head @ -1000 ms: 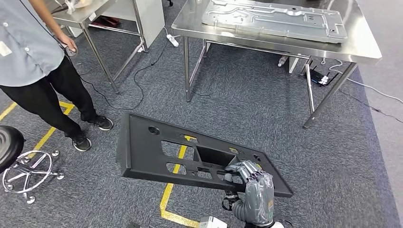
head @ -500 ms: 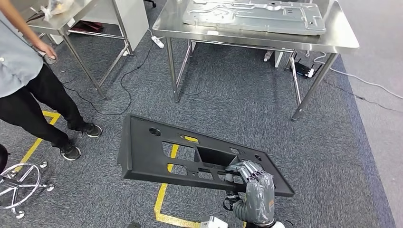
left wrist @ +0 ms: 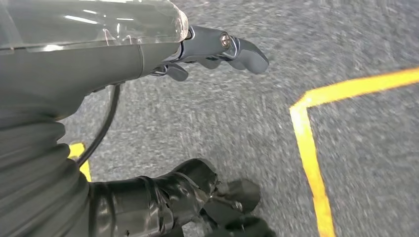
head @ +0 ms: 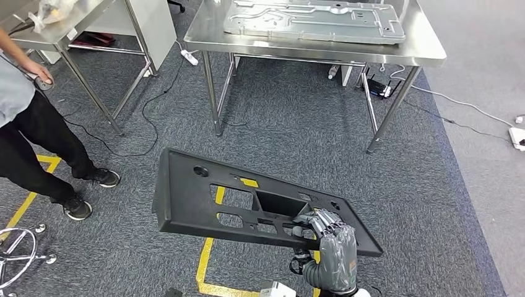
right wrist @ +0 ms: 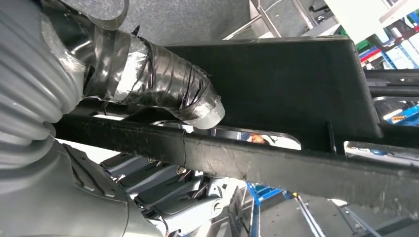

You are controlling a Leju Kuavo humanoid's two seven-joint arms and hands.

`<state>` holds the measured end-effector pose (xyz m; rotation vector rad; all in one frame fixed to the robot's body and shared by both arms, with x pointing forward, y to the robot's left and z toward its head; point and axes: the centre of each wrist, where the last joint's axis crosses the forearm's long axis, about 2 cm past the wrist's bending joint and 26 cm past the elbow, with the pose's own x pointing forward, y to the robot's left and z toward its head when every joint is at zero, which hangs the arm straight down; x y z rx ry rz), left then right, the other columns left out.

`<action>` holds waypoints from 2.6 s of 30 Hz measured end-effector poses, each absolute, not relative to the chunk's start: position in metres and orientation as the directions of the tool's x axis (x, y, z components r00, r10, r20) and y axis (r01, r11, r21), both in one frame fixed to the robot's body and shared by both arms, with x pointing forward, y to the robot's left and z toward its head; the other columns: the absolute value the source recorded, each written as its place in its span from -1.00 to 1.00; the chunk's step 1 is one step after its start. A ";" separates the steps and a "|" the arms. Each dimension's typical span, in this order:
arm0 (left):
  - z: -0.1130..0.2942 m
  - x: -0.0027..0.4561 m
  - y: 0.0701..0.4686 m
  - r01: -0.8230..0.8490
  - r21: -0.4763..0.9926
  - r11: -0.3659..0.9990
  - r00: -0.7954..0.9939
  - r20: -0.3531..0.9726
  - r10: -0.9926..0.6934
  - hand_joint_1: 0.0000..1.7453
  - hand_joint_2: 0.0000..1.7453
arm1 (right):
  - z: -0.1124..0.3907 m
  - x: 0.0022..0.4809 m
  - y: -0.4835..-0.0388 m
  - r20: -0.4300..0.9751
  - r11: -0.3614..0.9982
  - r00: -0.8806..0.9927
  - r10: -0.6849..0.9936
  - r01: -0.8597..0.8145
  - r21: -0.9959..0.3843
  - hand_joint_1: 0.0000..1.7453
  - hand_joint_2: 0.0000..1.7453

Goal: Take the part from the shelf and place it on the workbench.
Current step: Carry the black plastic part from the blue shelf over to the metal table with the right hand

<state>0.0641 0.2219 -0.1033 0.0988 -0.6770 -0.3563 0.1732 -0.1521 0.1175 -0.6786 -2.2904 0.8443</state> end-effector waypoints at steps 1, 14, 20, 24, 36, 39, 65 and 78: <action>-0.103 0.064 0.222 0.293 0.203 0.934 0.720 0.596 -0.355 -1.00 1.00 | 0.118 0.173 -0.152 0.347 0.663 -0.692 0.633 0.254 -0.704 1.00 1.00; -0.104 0.063 0.221 0.307 0.186 0.933 0.717 0.600 -0.355 -1.00 1.00 | 0.114 0.174 -0.151 0.322 0.634 -0.688 0.650 0.259 -0.728 1.00 1.00; -0.104 0.062 0.221 0.309 0.180 0.934 0.719 0.599 -0.353 -1.00 1.00 | 0.114 0.174 -0.151 0.322 0.634 -0.688 0.650 0.258 -0.730 1.00 1.00; -0.104 0.061 0.221 0.310 0.178 0.934 0.720 0.598 -0.353 -1.00 1.00 | 0.113 0.173 -0.150 0.323 0.633 -0.688 0.650 0.255 -0.731 1.00 1.00; -0.104 0.062 0.222 0.311 0.179 0.934 0.718 0.600 -0.354 -1.00 1.00 | 0.113 0.173 -0.150 0.324 0.634 -0.689 0.648 0.253 -0.731 1.00 1.00; -0.104 0.062 0.222 0.311 0.178 0.933 0.718 0.600 -0.354 -1.00 1.00 | 0.113 0.173 -0.150 0.324 0.633 -0.688 0.649 0.252 -0.732 1.00 1.00; -0.104 0.062 0.223 0.316 0.183 0.931 0.716 0.598 -0.360 -1.00 1.00 | 0.113 0.172 -0.150 0.328 0.636 -0.687 0.648 0.251 -0.729 1.00 1.00; -0.104 0.062 0.223 0.317 0.181 0.931 0.716 0.598 -0.361 -1.00 1.00 | 0.113 0.172 -0.149 0.331 0.637 -0.686 0.648 0.250 -0.729 1.00 1.00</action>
